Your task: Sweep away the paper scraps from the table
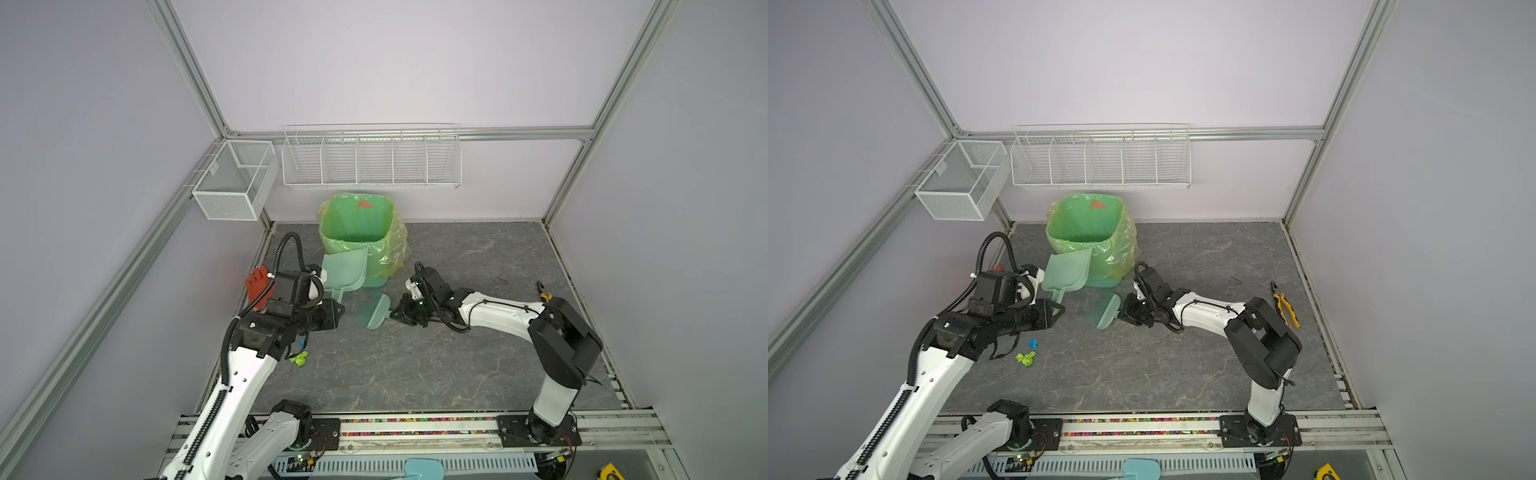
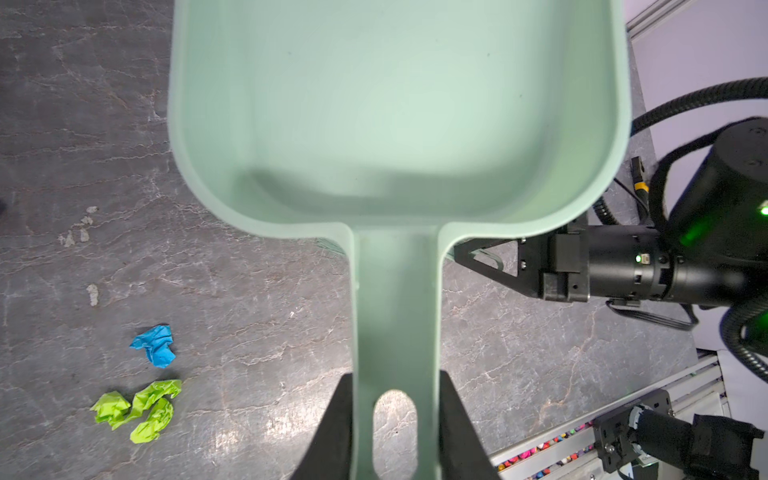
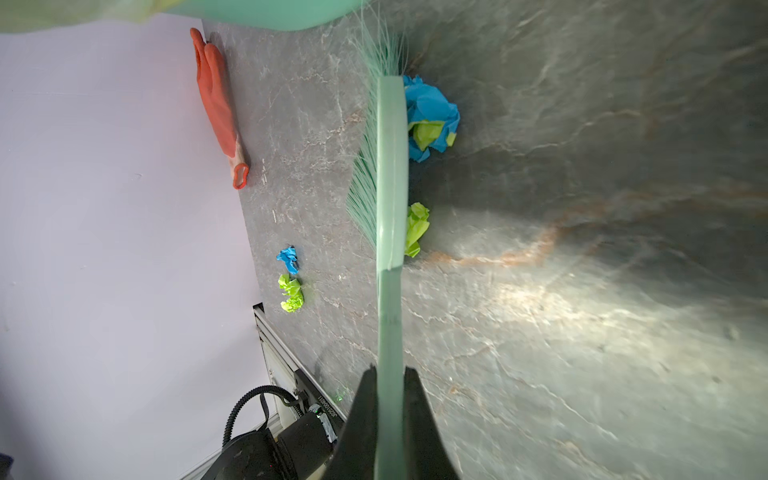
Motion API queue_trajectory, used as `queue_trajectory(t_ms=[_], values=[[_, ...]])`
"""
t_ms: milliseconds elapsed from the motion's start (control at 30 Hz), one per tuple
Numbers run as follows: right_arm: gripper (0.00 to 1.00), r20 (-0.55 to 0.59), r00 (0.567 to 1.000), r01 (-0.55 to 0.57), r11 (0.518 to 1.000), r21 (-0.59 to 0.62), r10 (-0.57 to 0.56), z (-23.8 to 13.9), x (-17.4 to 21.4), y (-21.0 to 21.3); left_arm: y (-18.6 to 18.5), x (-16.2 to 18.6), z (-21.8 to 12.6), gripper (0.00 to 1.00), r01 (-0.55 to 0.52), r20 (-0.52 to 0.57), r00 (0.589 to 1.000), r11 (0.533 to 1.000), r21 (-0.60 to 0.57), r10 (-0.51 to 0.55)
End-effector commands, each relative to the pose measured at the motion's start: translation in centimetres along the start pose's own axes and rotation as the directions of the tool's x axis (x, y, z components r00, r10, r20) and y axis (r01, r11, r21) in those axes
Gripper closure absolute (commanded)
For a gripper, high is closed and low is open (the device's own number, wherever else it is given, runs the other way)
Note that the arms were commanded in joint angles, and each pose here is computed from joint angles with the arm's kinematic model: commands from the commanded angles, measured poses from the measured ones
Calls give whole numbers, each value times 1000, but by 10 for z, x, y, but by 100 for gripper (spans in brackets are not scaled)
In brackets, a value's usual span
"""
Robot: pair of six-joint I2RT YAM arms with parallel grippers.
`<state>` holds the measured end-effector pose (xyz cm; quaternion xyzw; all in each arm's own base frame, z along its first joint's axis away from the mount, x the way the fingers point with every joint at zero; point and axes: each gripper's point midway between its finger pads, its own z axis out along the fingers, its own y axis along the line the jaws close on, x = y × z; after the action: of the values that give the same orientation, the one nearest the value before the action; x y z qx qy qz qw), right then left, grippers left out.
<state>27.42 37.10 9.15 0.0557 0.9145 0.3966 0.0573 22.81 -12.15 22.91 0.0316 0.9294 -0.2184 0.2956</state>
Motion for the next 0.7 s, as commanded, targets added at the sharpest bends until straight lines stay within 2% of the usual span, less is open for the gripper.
queue_trajectory(t_ms=[0, 233, 400, 533, 667], values=[[93, 1, 997, -79, 981, 179, 81, -11, 12, -54, -4, 7, 5, 100, -34, -19, 999, 999, -16, 34], [93, 63, 989, -143, 960, 239, 132, -50, 20, -98, -33, 12, 8, 100, -131, -18, 991, 991, -9, 131], [93, 144, 982, -163, 938, 306, 124, -99, 27, -123, -54, 14, 7, 100, -191, -10, 982, 982, 12, 191], [93, 196, 975, -158, 947, 281, 104, -127, 31, -126, -64, 21, 12, 100, -223, -37, 974, 974, 28, 224], [93, 277, 960, -109, 974, 197, 52, -157, 26, -102, -64, 28, 15, 100, -238, -64, 969, 971, 17, 238]])
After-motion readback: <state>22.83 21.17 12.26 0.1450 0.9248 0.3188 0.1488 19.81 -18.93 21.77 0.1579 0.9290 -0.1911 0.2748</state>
